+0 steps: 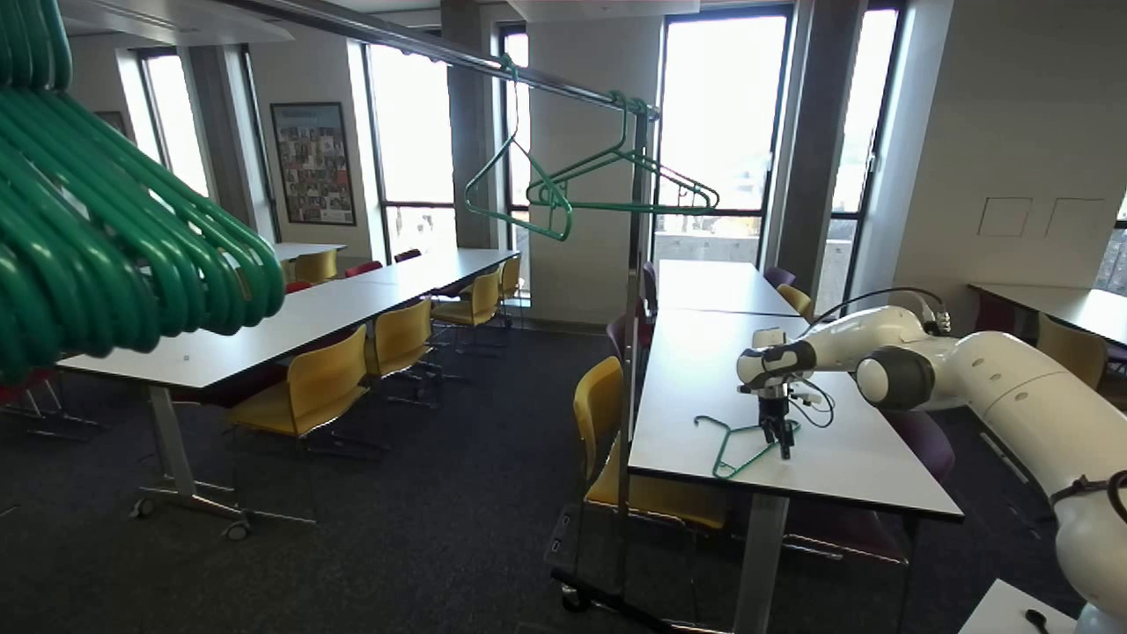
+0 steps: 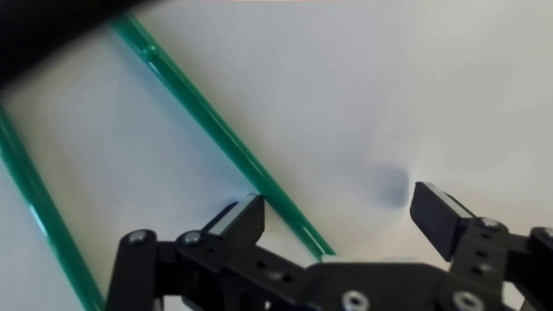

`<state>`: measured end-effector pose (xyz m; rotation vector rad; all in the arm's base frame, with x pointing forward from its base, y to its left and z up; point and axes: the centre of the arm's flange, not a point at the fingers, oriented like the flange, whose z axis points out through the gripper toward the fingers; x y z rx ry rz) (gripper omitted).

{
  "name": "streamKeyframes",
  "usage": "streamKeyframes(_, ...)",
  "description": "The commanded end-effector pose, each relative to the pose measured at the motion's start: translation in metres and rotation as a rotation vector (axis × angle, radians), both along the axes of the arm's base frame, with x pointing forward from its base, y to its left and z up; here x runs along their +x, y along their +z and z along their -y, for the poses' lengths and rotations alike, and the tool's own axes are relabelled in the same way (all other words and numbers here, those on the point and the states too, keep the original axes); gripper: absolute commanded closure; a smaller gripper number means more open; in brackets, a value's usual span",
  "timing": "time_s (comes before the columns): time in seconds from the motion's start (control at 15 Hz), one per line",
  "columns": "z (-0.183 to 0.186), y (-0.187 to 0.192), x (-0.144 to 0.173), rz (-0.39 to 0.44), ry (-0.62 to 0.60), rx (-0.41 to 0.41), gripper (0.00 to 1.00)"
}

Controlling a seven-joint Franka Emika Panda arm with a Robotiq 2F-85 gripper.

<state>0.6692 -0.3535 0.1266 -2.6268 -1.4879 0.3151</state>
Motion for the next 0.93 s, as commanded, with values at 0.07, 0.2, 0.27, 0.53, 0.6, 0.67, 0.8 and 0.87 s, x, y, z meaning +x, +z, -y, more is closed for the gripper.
streamKeyframes(0.07, 0.0, -0.002, -0.019, -0.035, -0.024, 0.013, 0.0)
streamKeyframes(0.2, -0.002, -0.001, -0.02, -0.038, -0.022, 0.021, 0.0)
streamKeyframes(0.27, -0.004, -0.001, -0.021, -0.041, -0.02, 0.026, 0.0)
streamKeyframes(0.53, -0.013, 0.0, -0.027, -0.05, 0.006, 0.044, 0.0)
streamKeyframes(0.6, -0.016, 0.0, -0.031, -0.054, 0.031, 0.049, 0.0)
streamKeyframes(0.67, -0.021, 0.004, -0.039, -0.042, 0.06, 0.039, 0.0)
streamKeyframes(0.8, -0.026, 0.01, -0.05, 0.001, 0.075, -0.001, 0.0)
streamKeyframes(0.87, -0.026, 0.014, -0.053, 0.018, 0.071, -0.017, 0.0)
